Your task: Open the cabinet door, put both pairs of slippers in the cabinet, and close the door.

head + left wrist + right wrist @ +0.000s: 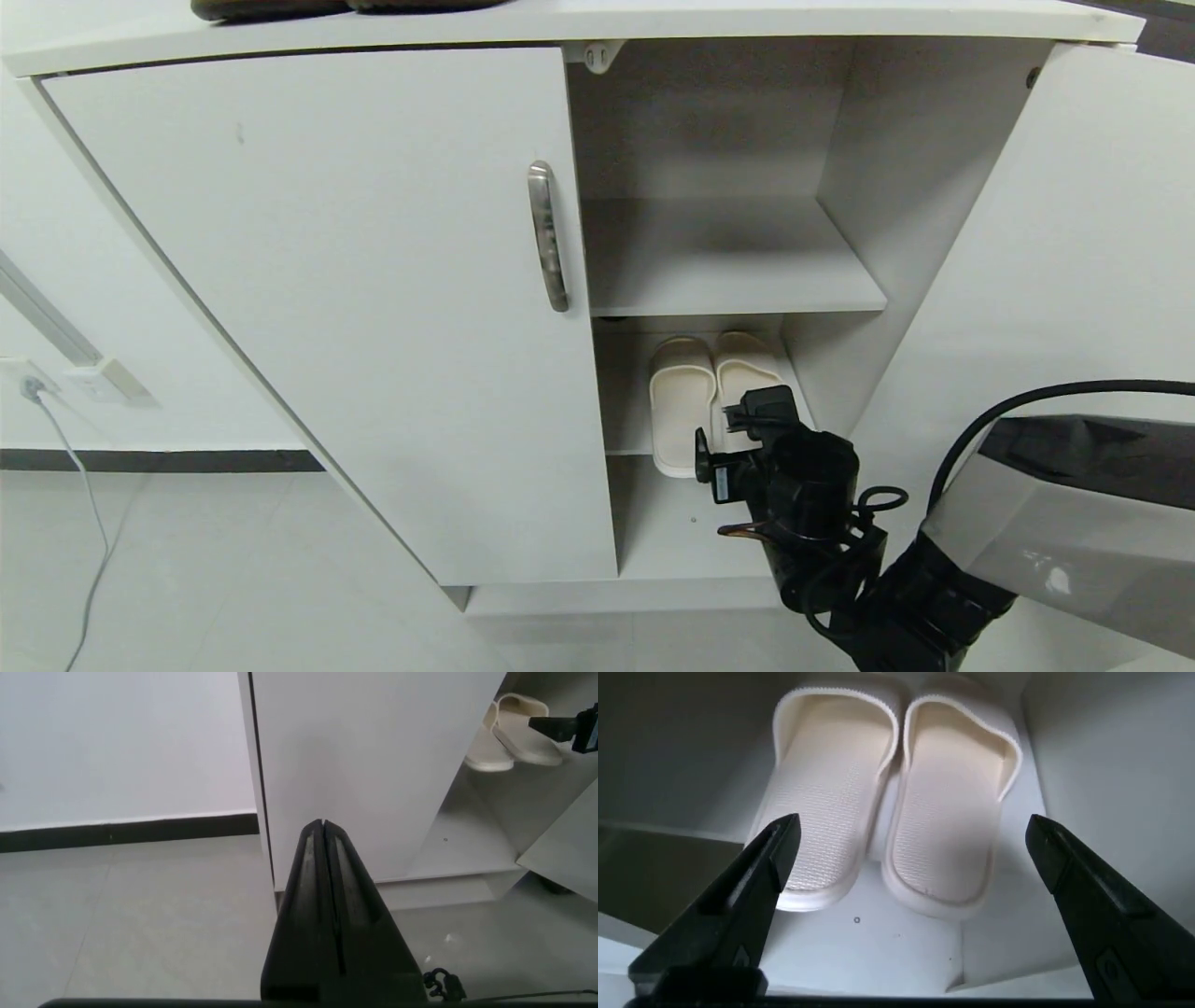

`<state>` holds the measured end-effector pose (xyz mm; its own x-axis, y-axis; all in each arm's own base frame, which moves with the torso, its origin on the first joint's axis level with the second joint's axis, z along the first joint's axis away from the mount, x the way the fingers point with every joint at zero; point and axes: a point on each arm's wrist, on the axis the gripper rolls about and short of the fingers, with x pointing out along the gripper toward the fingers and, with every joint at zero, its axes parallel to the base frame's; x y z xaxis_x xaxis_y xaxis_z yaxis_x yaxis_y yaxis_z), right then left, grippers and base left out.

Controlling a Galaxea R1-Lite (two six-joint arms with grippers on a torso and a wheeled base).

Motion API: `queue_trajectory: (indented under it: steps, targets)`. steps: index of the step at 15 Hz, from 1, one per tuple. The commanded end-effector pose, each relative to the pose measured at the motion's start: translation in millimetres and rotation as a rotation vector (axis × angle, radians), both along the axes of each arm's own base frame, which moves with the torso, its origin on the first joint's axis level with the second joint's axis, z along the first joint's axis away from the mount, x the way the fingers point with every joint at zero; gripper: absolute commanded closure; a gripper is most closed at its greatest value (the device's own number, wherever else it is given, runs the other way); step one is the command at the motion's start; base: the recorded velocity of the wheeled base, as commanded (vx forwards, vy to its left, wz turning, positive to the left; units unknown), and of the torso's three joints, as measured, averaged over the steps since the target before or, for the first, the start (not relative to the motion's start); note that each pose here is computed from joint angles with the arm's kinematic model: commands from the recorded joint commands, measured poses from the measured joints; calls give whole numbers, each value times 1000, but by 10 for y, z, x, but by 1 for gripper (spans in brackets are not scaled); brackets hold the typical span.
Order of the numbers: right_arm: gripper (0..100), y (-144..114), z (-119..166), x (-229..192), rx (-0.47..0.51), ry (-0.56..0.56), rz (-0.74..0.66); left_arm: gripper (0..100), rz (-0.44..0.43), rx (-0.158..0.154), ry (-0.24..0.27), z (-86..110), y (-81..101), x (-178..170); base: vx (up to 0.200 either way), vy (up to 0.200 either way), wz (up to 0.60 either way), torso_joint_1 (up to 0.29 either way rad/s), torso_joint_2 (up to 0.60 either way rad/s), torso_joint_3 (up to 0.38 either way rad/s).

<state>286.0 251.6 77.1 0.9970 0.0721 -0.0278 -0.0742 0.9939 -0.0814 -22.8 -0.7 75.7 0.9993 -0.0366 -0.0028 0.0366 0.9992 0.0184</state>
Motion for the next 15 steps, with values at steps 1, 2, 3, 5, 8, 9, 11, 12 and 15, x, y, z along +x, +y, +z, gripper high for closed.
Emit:
queue_trajectory:
  steps: [1, 2, 3, 5, 8, 9, 11, 12, 15]
  targets:
    - [0, -43, 113, -48, 4, -14, 1, 100, 0, 0, 0, 0, 0, 0, -200, 0, 0, -2, 7, 2]
    - [0, -61, 107, -67, -5, -12, 1, 100, 0, 0, 0, 0, 0, 0, -200, 0, 0, 2, 2, -12]
    - [0, -57, 97, -79, -8, -8, 5, 100, 0, 0, 0, 0, 0, 0, -200, 0, 0, -2, 2, 7]
    - [0, -66, 67, -97, -18, 2, 6, 100, 0, 0, 0, 0, 0, 0, -200, 0, 0, 0, 2, 2]
    - [0, -79, 66, -110, -21, 5, 6, 100, 1, -3, 0, 0, 0, 0, 0, 0, 0, 0, 0, 0]
    - [0, -81, 62, -112, -22, 6, 6, 100, 1, -3, 0, 0, 0, 0, 0, 0, 0, 0, 0, 0]
    - [0, -96, 73, -136, -23, 7, 8, 100, 1, -3, 0, 0, 0, 0, 0, 0, 0, 0, 0, 0]
    - [0, -105, 58, -154, -29, 14, 9, 100, 1, -3, 0, 0, 0, 0, 0, 0, 0, 0, 0, 0]
    - [0, -104, 45, -152, -32, 17, 9, 100, 3, -3, 0, 0, 1, 0, 0, 0, 0, 0, 0, 0]
